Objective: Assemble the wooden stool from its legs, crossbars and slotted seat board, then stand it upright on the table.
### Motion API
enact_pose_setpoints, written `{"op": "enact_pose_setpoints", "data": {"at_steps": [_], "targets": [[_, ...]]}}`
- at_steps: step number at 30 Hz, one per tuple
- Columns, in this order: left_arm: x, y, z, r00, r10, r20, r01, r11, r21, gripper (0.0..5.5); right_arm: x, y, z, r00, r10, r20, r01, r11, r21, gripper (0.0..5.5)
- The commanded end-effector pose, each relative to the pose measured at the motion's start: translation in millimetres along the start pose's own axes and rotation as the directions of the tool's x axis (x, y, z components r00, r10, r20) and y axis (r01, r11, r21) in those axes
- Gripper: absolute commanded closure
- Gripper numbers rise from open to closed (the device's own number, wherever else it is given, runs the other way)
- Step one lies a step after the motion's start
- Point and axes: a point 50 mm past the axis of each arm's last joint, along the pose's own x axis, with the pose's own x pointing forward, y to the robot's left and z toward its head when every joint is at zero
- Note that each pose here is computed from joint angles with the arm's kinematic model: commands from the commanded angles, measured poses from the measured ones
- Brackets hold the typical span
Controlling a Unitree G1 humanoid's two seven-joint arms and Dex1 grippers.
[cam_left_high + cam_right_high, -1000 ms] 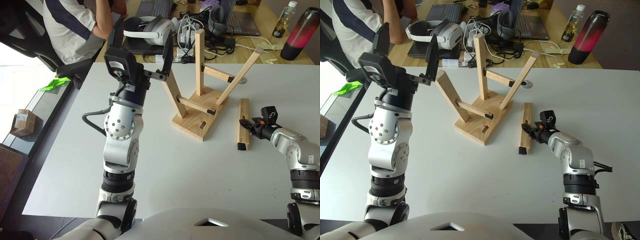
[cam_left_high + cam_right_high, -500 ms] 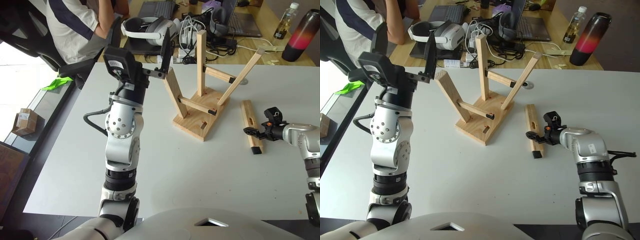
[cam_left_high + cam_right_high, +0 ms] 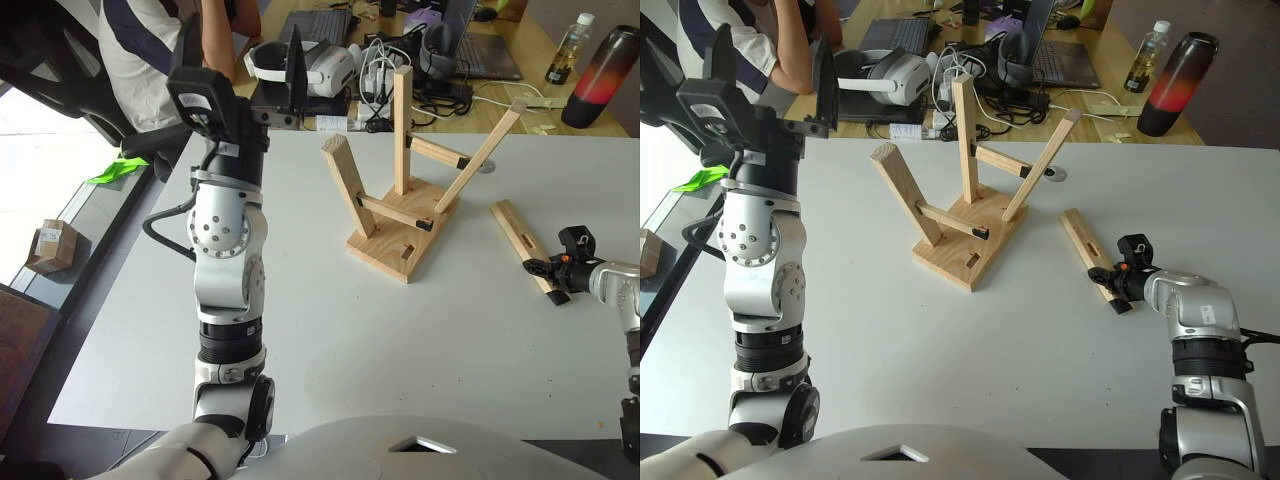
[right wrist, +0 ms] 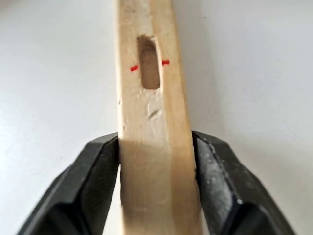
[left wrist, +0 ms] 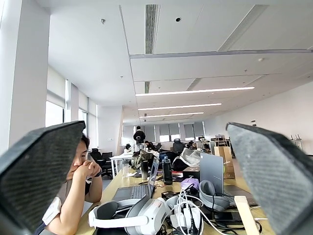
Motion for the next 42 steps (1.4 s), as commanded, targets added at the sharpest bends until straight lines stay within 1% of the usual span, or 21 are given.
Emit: {"op": "enact_pose_setpoints", "data": {"at_steps": [1,4,5,6,7,8,9,10,11,13,15,17,19,21,23,25,28,30,31,36,42], "targets": [[3.6,2.3,1.9,1.0,0.001,-0.001,-0.001,1.0,0.01,0.1,16.2,8.3,-50.6,0.993,0.018,-0.12,0.0,0.988,0.152,3.45],[5.8,5.4,4.1,1.0,0.006,0.001,-0.006,1.0,0.013,0.1,17.7,7.5,-25.8,0.995,-0.04,0.088,0.018,0.973,0.232,3.45],[7.5,7.5,5.2,1.0,0.009,0.003,-0.009,1.0,0.015,0.1,16.6,5.9,-15.1,0.983,-0.076,0.167,0.032,0.968,0.25,3.45],[9.6,9.8,6.6,1.0,0.011,0.007,-0.011,1.0,0.018,0.1,13.7,6.1,0.1,0.954,-0.1,0.282,0.022,0.963,0.268,3.45],[13.7,12.5,9.0,1.0,0.01,0.013,-0.01,1.0,0.018,0.1,6.8,4.7,20.9,0.898,-0.144,0.416,0.016,0.956,0.294,3.45],[18.6,14.6,12.0,1.0,0.004,0.02,-0.004,1.0,0.011,0.1,-4.7,3.8,45.0,0.805,-0.18,0.566,-0.01,0.948,0.317,3.45],[25.3,15.6,15.5,1.0,-0.007,0.021,0.007,1.0,-0.027,0.1,-21.9,6.9,71.6,0.681,-0.191,0.707,-0.052,0.95,0.308,3.45],[31.9,14.3,18.4,0.999,-0.033,0.015,0.034,0.996,-0.086,0.1,-38.6,12.7,93.6,0.568,-0.174,0.804,-0.062,0.966,0.253,3.45],[37.8,9.4,20.2,0.997,-0.08,-0.004,0.078,0.98,-0.181,0.1,-54.6,24.2,113.6,0.467,-0.117,0.876,-0.053,0.986,0.16,3.45],[45.1,-2.3,22.4,0.981,-0.19,-0.038,0.168,0.932,-0.321,0.1,-77.7,49.2,140.1,0.338,0.016,0.941,0.002,1.0,-0.018,3.45],[49.7,-14.7,26.2,0.948,-0.312,-0.066,0.254,0.864,-0.435,0.1,-101.0,76.7,162.4,0.227,0.174,0.958,0.059,0.98,-0.192,3.45],[51.6,-26.3,35.7,0.903,-0.427,-0.046,0.345,0.785,-0.515,0.1,-117.2,103.8,173.7,0.171,0.343,0.924,0.096,0.927,-0.362,3.45],[49.9,-38.2,46.5,0.843,-0.538,0.006,0.446,0.693,-0.566,0.1,-124.9,128.9,176.6,0.156,0.495,0.855,0.103,0.853,-0.512,3.46],[40.5,-49.2,52.8,0.76,-0.647,0.058,0.538,0.576,-0.616,0.1,-128.9,149.6,177.1,0.141,0.604,0.784,0.097,0.78,-0.618,3.46],[34.6,-55.8,52.0,0.713,-0.698,0.068,0.568,0.518,-0.64,0.1,-130.6,164.1,175.1,0.126,0.671,0.731,0.091,0.726,-0.682,3.46],[32.7,-60.3,51.2,0.698,-0.712,0.072,0.572,0.495,-0.654,0.1,-128.9,176.7,170.5,0.122,0.718,0.685,0.07,0.682,-0.728,3.46],[35.8,-65.4,49.3,0.729,-0.681,0.067,0.532,0.503,-0.681,0.1,-126.9,193.0,162.2,0.112,0.77,0.629,0.043,0.628,-0.777,3.46],[38.7,-67.5,40.8,0.783,-0.622,0.017,0.444,0.539,-0.716,0.42,-126.8,198.2,159.0,0.101,0.778,0.62,0.024,0.621,-0.783,3.46],[38.4,-68.9,37.9,0.798,-0.603,0.003,0.409,0.538,-0.737,0.62,-126.4,199.6,157.8,0.099,0.779,0.619,0.018,0.62,-0.784,3.46],[29.9,-74.2,29.6,0.847,-0.531,-0.024,0.275,0.477,-0.835,1.54,-122.4,202.0,154.2,0.096,0.758,0.645,-0.017,0.649,-0.761,3.46],[29.8,-70.3,31.0,0.881,-0.472,-0.035,0.233,0.497,-0.836,2.45,-116.4,203.0,147.4,0.117,0.739,0.664,-0.048,0.672,-0.739,3.46]]}}
